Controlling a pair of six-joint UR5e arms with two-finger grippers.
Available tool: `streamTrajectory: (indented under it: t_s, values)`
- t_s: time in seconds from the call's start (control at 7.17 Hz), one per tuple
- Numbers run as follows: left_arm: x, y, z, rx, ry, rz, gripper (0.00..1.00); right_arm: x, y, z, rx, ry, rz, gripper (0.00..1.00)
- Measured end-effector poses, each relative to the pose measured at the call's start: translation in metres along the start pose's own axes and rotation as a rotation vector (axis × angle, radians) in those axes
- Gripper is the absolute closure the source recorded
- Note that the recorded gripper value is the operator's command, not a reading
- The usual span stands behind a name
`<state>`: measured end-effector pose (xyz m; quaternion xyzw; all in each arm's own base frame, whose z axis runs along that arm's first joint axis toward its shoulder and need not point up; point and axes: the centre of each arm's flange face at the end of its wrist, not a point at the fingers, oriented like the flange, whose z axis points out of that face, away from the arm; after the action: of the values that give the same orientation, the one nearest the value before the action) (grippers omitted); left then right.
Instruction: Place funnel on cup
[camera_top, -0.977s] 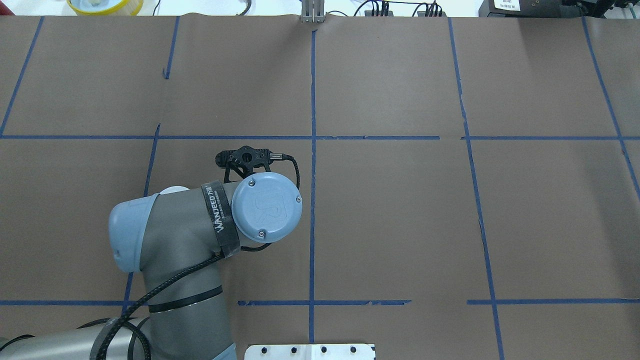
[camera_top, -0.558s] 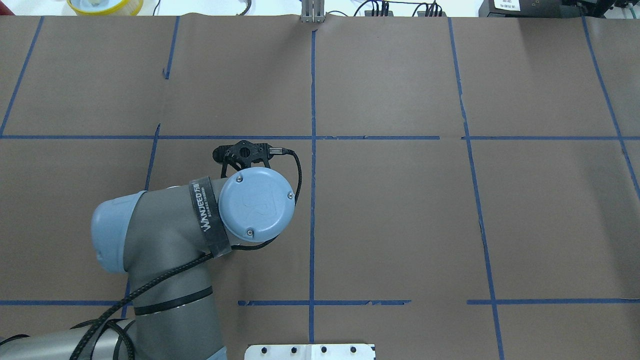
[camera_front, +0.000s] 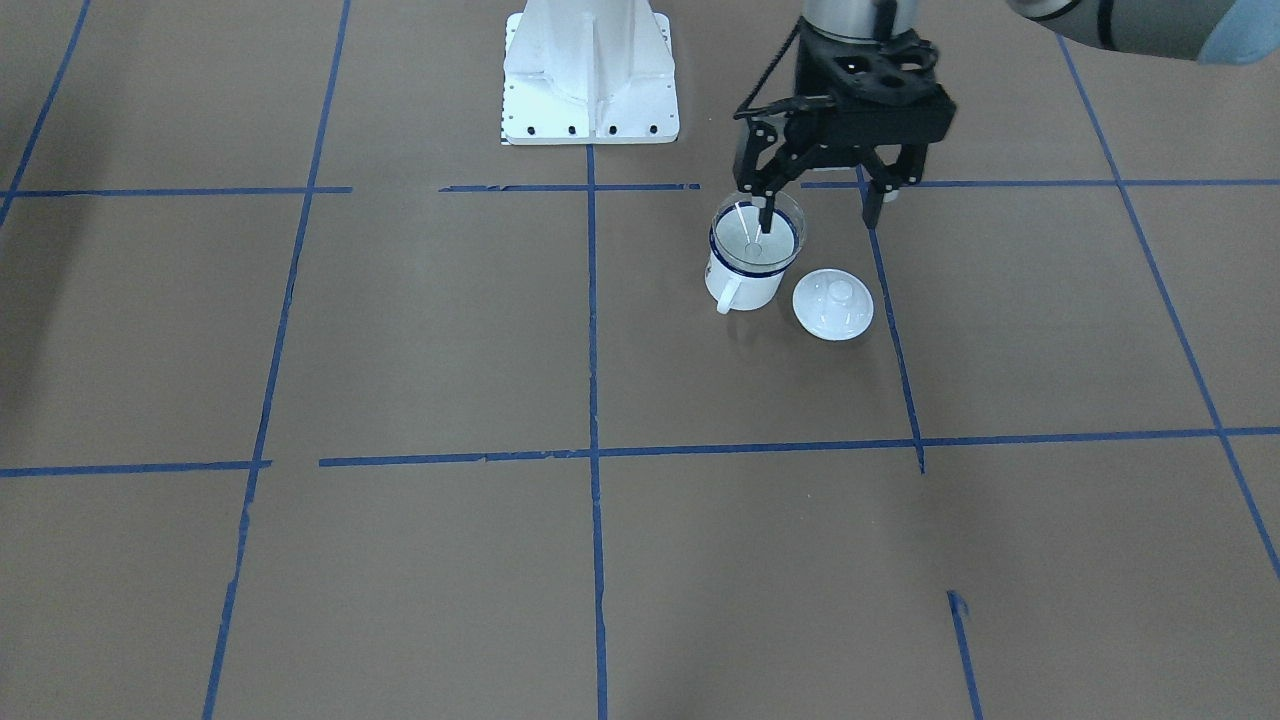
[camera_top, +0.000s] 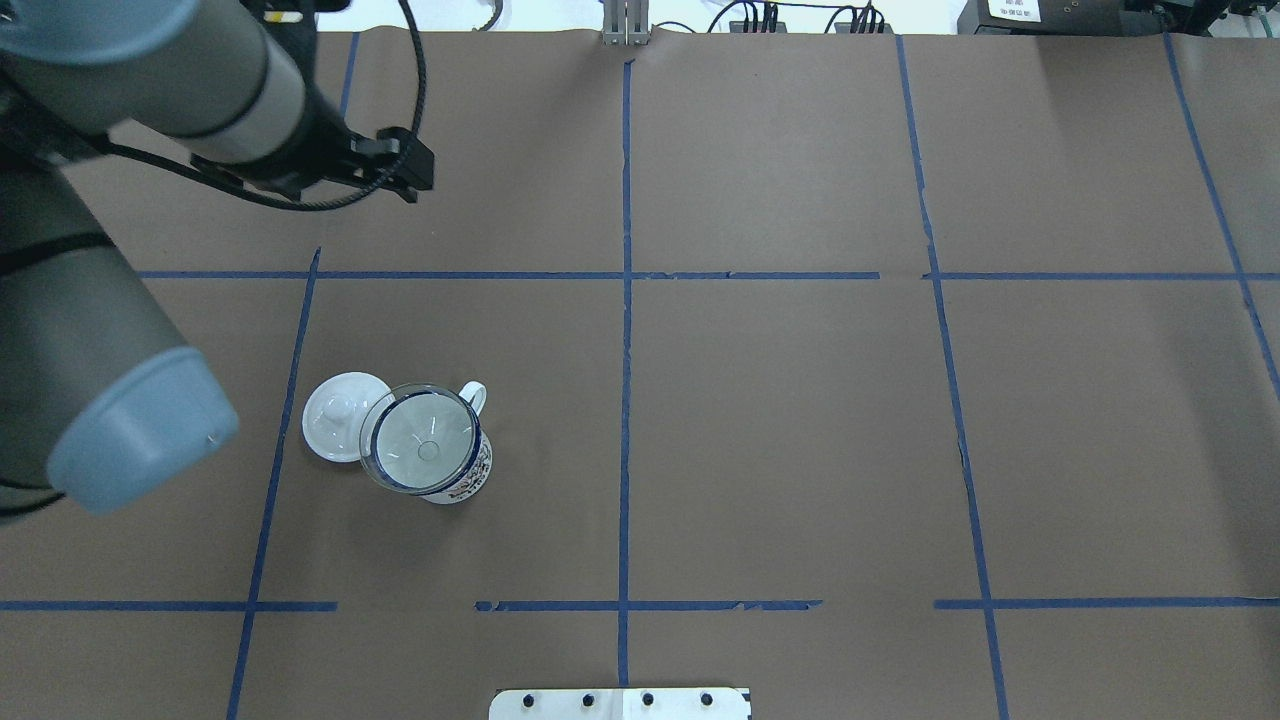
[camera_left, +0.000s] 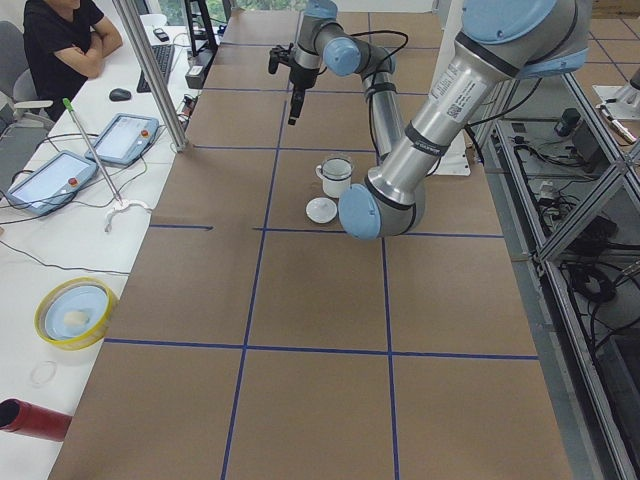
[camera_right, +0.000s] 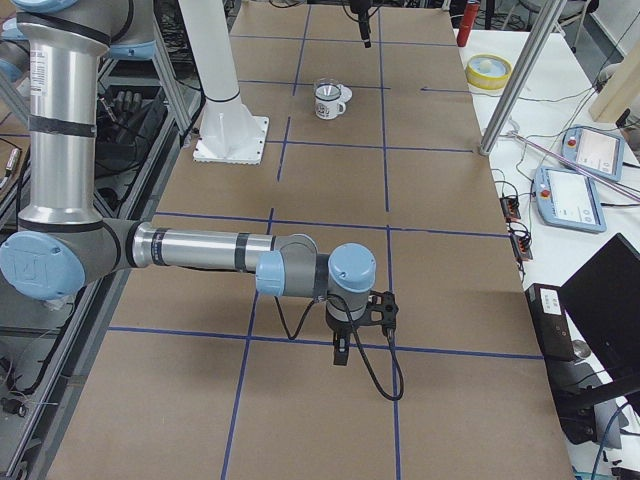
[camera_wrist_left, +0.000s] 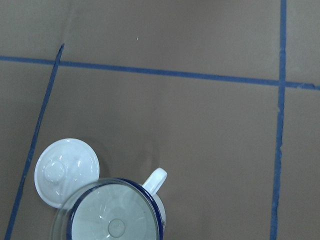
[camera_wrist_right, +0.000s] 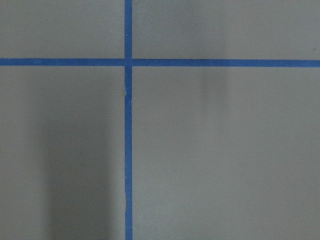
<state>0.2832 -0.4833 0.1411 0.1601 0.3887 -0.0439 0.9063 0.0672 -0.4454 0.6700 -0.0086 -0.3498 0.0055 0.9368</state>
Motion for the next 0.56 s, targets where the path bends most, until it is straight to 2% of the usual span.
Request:
streamTrajectory:
  t_s: [0.14, 0.28, 0.42, 0.56]
  values:
    - [-0.055, -0.026, 0.010, 0.008, 0.044, 0.044, 0.00, 0.000, 0.000, 0.000, 0.000, 0.000, 0.000, 0.00]
    - [-0.117, -0.055, 0.030, -0.012, 0.062, 0.087, 0.00, 0.000, 0.000, 0.000, 0.000, 0.000, 0.000, 0.00]
    - [-0.193, -0.077, 0.050, -0.064, 0.074, 0.125, 0.00, 0.000, 0.000, 0.000, 0.000, 0.000, 0.000, 0.00]
    - [-0.264, -0.082, 0.062, -0.107, 0.076, 0.139, 0.00, 0.000, 0.000, 0.000, 0.000, 0.000, 0.000, 0.00]
